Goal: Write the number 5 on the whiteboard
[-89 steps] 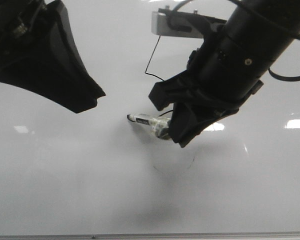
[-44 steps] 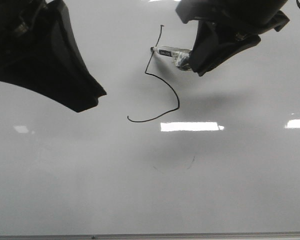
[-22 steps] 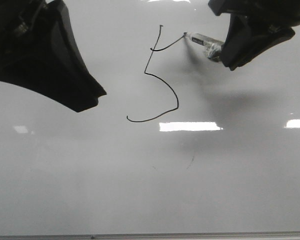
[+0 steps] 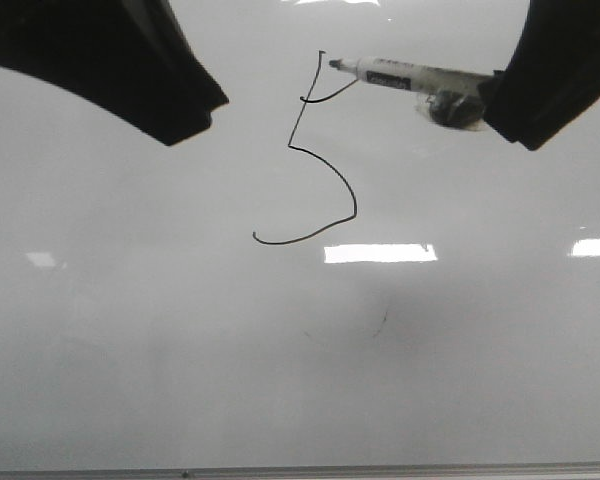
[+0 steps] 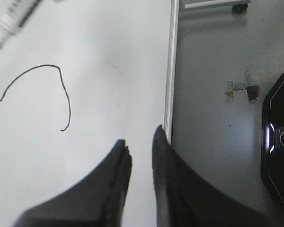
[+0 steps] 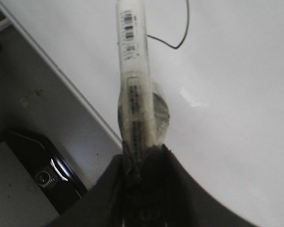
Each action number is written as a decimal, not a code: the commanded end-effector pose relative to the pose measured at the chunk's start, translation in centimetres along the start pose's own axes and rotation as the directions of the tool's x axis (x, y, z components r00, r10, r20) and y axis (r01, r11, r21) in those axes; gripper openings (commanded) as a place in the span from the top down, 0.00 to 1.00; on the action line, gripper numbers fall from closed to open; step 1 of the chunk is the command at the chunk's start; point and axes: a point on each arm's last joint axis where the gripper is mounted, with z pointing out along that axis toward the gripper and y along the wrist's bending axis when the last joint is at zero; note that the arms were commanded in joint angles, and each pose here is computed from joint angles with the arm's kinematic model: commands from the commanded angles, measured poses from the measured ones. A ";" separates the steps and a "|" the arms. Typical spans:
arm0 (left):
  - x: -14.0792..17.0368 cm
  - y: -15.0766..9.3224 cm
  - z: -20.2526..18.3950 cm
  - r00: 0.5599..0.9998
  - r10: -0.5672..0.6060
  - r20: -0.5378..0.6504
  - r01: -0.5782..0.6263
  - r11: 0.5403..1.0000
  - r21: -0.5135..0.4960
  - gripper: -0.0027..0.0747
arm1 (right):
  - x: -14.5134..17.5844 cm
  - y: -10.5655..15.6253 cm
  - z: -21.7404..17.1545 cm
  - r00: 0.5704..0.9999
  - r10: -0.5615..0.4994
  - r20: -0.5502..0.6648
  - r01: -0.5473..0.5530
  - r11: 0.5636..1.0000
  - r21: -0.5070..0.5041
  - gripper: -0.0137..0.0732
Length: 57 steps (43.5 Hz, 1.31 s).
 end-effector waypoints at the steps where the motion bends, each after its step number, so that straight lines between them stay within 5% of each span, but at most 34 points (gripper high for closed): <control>1: -1.5 0.9 -2.7 0.997 -0.008 0.081 0.012 0.999 -0.044 0.45 | -0.8 1.3 -1.1 0.989 -0.135 0.064 0.136 0.991 -0.008 0.91; 7: -2.7 0.7 -3.5 0.993 0.043 0.108 -0.038 0.998 -0.051 0.24 | -1.5 4.3 -1.0 0.959 -0.263 0.103 0.271 0.959 -0.079 0.91; 16: -3.8 -0.1 -2.5 0.991 0.123 0.056 -0.122 0.992 -0.013 0.32 | -2.3 7.0 -1.2 0.932 -0.317 0.177 0.341 0.932 -0.123 0.91; 33: -4.1 0.1 -1.6 0.991 0.118 0.059 -0.117 0.993 -0.016 0.53 | -2.3 7.1 -3.4 0.922 -0.286 0.260 0.322 0.940 -0.110 0.91; 57: -4.4 0.2 -1.7 0.989 0.119 0.088 -0.117 0.993 -0.035 0.56 | -1.6 7.3 -4.8 0.924 -0.284 0.256 0.325 0.936 -0.135 0.91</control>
